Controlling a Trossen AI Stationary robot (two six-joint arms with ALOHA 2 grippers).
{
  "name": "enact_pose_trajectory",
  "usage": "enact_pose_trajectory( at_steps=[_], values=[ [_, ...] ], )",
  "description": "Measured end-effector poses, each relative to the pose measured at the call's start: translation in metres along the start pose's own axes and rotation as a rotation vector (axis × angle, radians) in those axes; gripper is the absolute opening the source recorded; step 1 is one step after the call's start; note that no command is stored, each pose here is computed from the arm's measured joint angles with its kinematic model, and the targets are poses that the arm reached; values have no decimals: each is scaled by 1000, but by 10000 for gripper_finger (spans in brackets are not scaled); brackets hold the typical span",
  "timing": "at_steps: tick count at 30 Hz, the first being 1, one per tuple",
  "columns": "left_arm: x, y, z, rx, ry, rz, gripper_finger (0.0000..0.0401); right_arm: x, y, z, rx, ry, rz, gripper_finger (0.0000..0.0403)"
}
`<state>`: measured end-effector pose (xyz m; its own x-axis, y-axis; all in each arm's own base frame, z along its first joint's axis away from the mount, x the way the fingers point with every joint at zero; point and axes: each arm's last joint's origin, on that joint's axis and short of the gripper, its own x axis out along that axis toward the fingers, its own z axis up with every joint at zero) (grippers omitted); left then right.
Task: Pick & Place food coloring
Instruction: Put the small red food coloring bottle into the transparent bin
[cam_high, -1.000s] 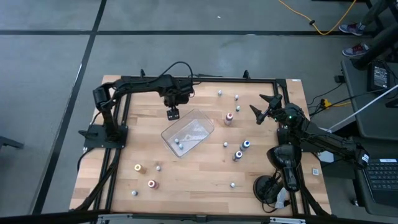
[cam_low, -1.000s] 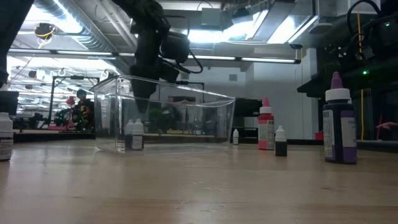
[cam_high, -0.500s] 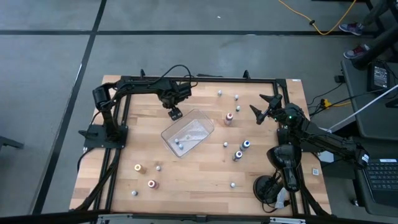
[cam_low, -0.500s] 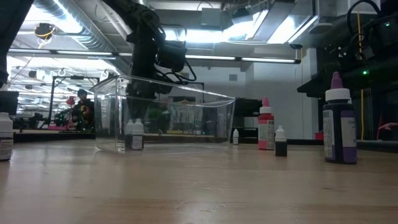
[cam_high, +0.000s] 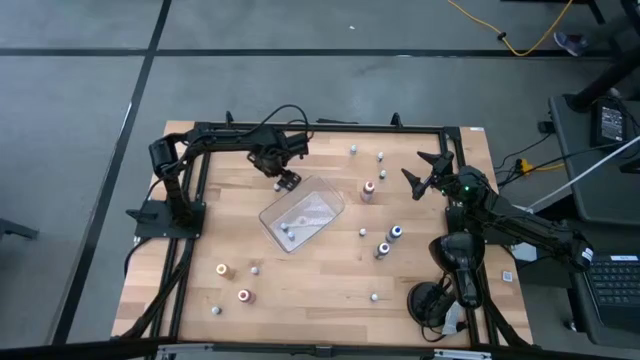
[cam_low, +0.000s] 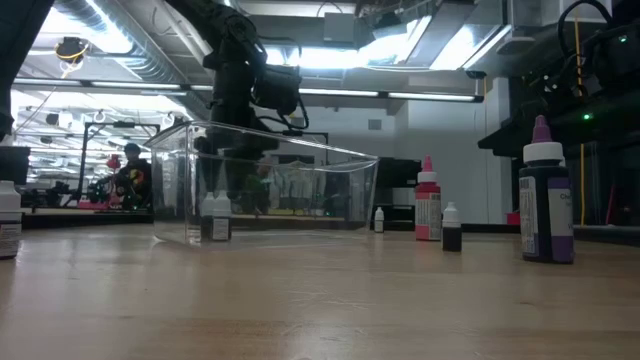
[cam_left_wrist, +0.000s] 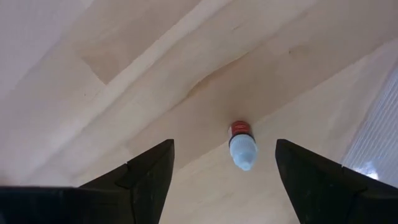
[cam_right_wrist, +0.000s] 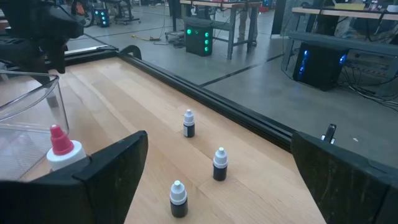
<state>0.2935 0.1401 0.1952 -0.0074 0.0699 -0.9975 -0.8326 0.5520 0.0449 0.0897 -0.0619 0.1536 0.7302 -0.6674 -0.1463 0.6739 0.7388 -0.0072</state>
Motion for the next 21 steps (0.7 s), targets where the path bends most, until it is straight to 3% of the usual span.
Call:
enact_pose_trajectory(
  at_steps=[5,21],
  values=[
    [4,-2,-3,-116,13,-22,269,0,0,0,0,0,0,394],
    [16,-8,-7,-319,-27,-47,268,0,0,0,0,0,0,394]
  ],
)
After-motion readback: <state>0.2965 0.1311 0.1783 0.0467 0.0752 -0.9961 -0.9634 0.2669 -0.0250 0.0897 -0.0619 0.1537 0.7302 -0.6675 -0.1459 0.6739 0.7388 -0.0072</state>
